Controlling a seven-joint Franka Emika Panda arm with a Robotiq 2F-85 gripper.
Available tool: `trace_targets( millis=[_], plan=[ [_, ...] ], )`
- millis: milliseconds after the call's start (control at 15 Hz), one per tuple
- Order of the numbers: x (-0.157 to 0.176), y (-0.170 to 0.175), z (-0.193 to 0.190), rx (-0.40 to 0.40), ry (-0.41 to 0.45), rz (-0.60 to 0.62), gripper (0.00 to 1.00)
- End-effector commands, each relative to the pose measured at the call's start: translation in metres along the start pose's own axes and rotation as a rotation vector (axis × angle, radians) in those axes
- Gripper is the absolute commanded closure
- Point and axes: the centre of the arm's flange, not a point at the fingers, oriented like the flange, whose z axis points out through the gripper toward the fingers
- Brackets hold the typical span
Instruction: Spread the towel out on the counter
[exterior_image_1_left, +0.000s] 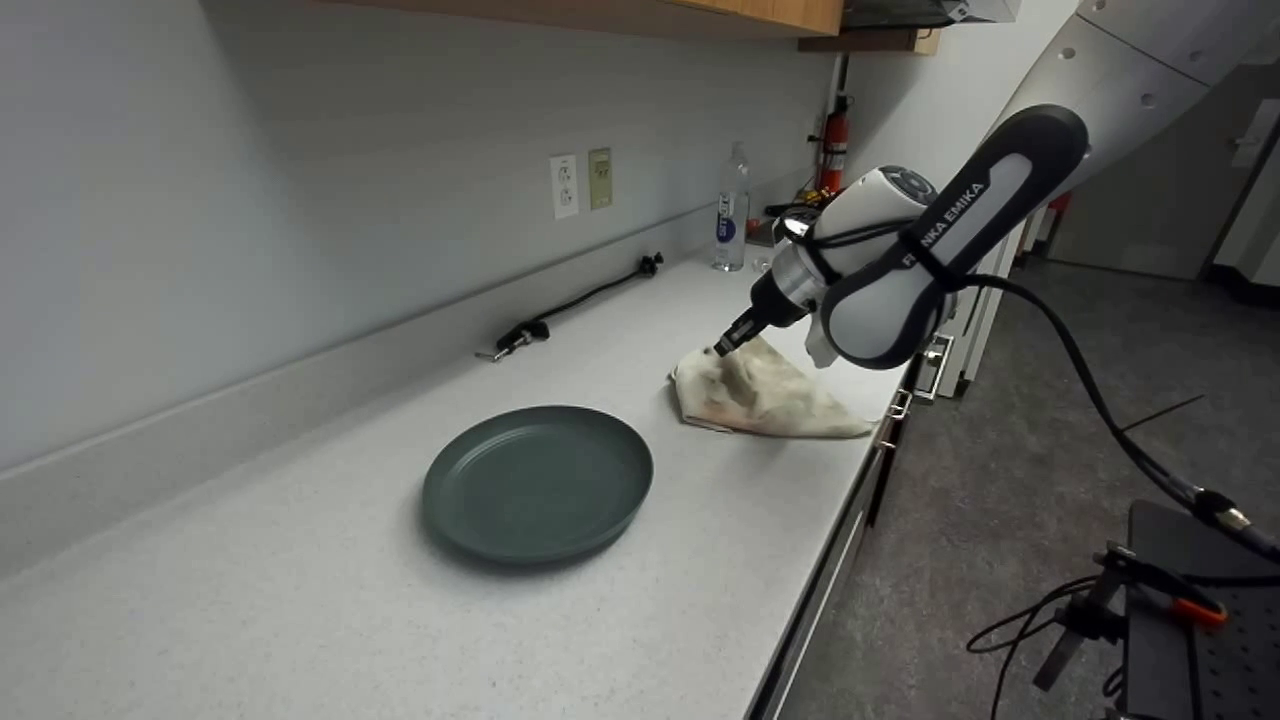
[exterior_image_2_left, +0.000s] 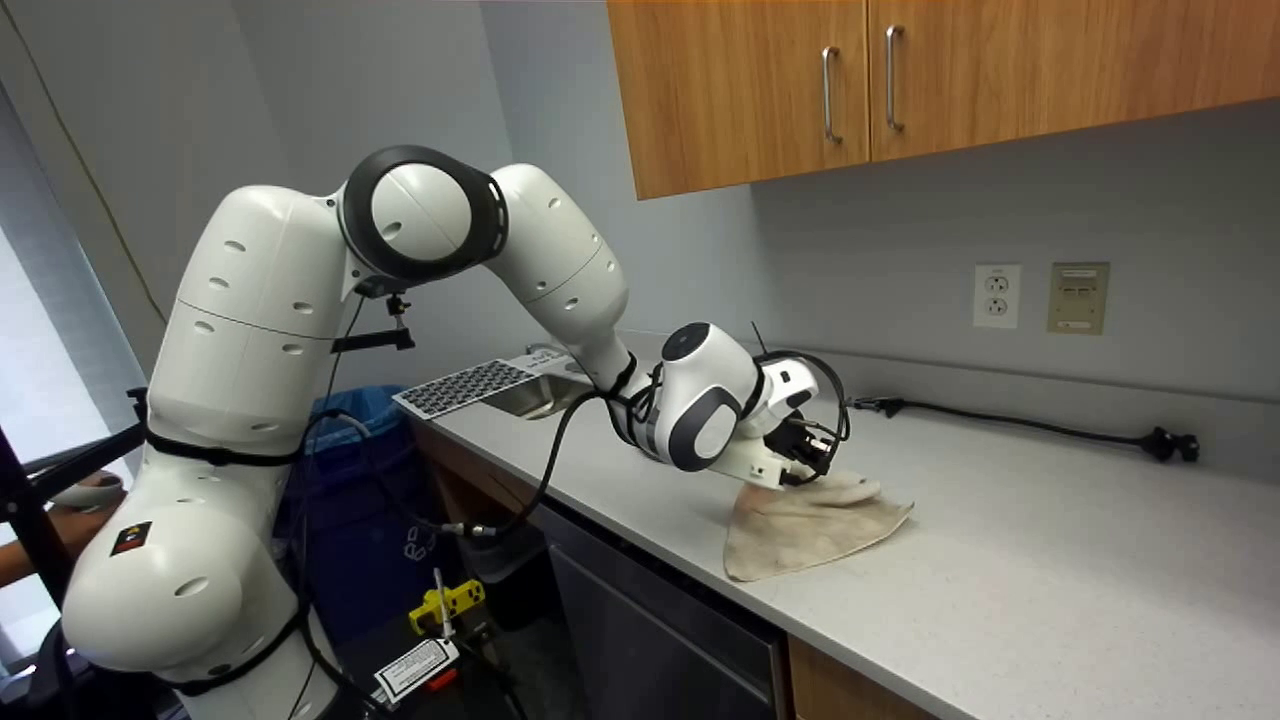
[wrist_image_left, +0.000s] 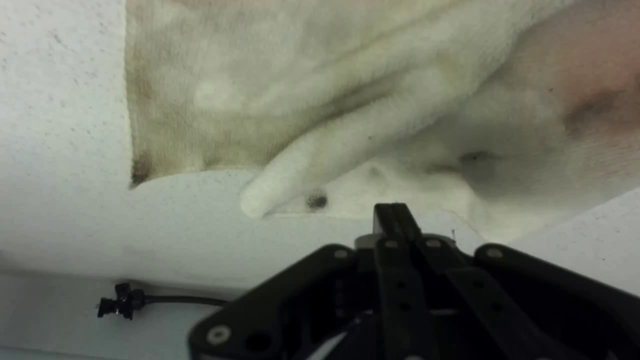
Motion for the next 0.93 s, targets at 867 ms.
trace_targets(
  millis=[867],
  plan=[
    [0.017,0.000,0.051,0.029,-0.125,0.113,1.00]
  ],
)
